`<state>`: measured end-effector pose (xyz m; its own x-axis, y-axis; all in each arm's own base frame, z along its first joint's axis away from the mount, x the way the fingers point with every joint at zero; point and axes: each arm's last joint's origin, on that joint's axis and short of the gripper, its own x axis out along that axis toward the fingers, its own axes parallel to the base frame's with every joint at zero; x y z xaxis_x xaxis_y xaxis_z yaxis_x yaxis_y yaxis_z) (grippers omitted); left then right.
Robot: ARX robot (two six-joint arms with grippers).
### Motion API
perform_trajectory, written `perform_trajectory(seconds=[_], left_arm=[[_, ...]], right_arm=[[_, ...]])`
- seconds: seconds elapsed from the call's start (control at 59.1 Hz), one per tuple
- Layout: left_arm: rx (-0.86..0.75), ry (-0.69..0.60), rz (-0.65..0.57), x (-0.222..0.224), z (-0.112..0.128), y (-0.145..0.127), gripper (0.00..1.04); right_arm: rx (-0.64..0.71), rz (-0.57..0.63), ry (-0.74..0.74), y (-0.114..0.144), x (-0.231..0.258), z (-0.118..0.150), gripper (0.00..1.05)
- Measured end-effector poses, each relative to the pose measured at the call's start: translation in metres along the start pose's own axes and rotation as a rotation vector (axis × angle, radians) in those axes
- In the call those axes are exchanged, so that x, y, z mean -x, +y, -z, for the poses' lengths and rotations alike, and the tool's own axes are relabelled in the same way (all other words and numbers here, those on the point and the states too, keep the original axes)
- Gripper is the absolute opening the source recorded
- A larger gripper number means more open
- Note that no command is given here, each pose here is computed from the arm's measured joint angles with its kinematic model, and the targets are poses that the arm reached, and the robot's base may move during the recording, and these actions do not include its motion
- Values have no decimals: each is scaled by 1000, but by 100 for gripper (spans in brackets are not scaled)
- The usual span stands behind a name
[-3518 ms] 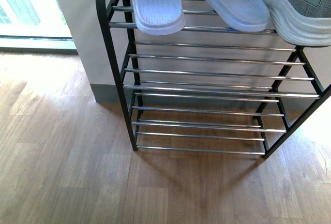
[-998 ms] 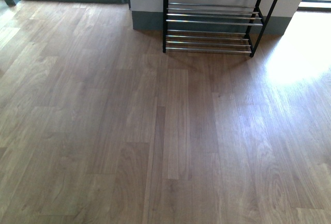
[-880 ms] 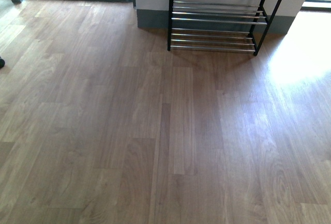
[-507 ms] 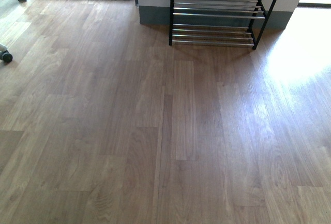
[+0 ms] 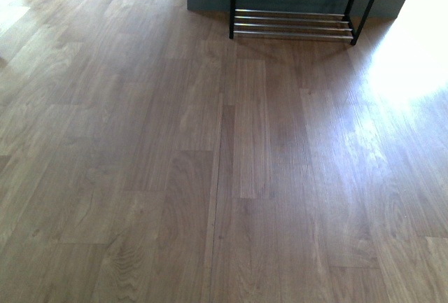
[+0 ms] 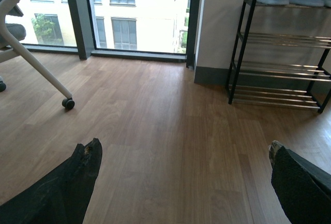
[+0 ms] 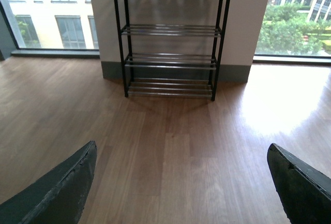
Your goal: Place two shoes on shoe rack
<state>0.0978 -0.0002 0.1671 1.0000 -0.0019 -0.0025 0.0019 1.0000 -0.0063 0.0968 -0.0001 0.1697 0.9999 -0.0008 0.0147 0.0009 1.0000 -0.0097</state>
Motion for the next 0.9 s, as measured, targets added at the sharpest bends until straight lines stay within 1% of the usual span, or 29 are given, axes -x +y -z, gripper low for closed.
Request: perform_trajectory(seconds=[0.896], left_arm=[[0,0,0,0,0,0,95]], right_arm=[[0,0,0,0,0,0,95]])
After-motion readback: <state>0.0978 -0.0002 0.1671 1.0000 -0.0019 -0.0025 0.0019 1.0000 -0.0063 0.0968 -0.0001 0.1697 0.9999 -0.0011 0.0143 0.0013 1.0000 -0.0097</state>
